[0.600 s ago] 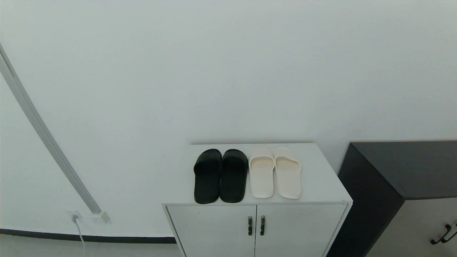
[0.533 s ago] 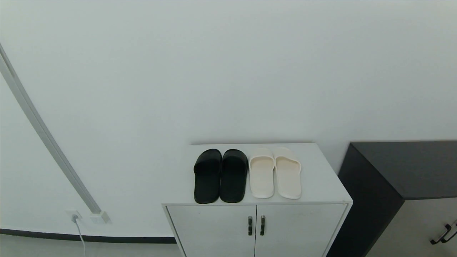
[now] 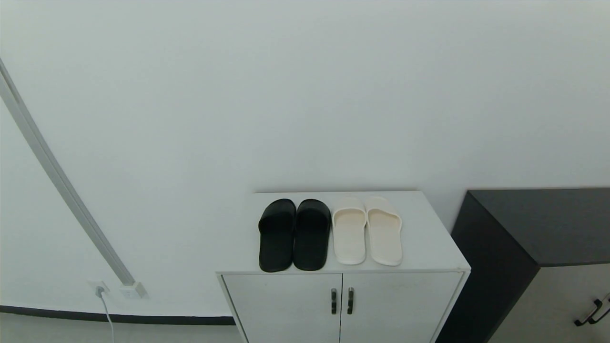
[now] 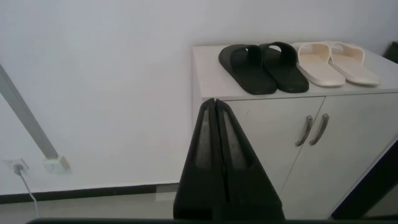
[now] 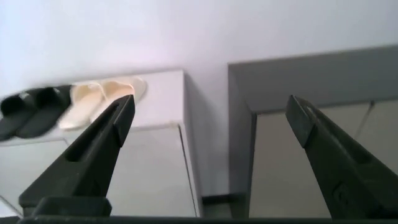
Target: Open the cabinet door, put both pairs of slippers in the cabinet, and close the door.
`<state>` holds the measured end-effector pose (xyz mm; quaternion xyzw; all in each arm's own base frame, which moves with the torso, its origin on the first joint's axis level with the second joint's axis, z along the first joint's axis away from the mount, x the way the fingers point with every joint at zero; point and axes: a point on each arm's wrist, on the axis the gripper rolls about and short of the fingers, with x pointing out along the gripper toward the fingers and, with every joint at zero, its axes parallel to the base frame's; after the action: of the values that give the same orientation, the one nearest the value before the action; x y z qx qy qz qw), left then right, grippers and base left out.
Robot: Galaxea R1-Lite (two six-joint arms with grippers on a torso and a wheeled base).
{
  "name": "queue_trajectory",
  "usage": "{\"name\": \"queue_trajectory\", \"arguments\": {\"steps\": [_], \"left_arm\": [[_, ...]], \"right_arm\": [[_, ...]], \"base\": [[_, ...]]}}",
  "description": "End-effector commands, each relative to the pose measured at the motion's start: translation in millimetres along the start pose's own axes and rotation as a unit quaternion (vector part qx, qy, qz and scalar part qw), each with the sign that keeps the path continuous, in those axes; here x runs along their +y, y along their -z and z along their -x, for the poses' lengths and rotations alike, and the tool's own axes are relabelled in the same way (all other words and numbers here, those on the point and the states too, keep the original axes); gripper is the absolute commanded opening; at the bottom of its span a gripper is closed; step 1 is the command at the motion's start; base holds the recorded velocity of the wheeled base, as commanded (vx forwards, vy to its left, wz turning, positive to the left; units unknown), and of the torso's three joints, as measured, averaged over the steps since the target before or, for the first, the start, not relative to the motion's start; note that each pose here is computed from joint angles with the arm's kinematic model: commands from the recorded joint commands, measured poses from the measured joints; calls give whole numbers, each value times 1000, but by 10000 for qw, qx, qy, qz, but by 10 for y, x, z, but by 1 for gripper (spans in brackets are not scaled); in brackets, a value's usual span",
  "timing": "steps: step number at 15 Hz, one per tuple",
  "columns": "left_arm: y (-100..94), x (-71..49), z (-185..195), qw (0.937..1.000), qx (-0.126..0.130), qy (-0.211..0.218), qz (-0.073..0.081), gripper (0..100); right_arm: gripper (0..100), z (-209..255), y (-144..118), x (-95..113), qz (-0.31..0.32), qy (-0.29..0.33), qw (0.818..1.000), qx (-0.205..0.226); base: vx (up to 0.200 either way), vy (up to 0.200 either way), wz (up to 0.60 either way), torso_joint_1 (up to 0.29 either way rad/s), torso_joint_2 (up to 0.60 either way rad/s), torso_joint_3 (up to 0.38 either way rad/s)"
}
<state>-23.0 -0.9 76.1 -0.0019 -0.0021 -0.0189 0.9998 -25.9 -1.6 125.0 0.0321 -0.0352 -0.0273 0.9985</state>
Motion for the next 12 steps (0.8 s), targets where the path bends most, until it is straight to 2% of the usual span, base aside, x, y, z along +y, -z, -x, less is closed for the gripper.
{"name": "queue_trajectory", "arguments": {"steps": [1, 3, 7, 9, 11, 12], "left_arm": [[0, 0, -1, 10000, 6, -5, 12, 0], [0, 0, -1, 10000, 6, 2, 4, 0], [0, 0, -1, 10000, 6, 2, 4, 0], [0, 0, -1, 10000, 6, 2, 4, 0], [0, 0, -1, 10000, 6, 2, 4, 0], [0, 0, -1, 10000, 6, 2, 4, 0]], "right_arm": [[100, -459, -269, 62, 134, -296, 9910, 1300], [100, -744, -264, 100, 100, -547, 9829, 1756], [100, -1430, -337, 306, -14, -963, 9743, 2037], [100, -1735, -299, 562, 2, -998, 9719, 2134], [100, -1919, -307, 841, -108, -971, 9753, 1981], [100, -2067, -292, 1070, -84, -902, 9769, 1933]], "base": [[0, 0, 0, 0, 0, 0], [0, 0, 0, 0, 0, 0], [0, 0, 0, 0, 0, 0], [0, 0, 0, 0, 0, 0], [0, 0, 0, 0, 0, 0], [0, 0, 0, 0, 0, 0]]}}
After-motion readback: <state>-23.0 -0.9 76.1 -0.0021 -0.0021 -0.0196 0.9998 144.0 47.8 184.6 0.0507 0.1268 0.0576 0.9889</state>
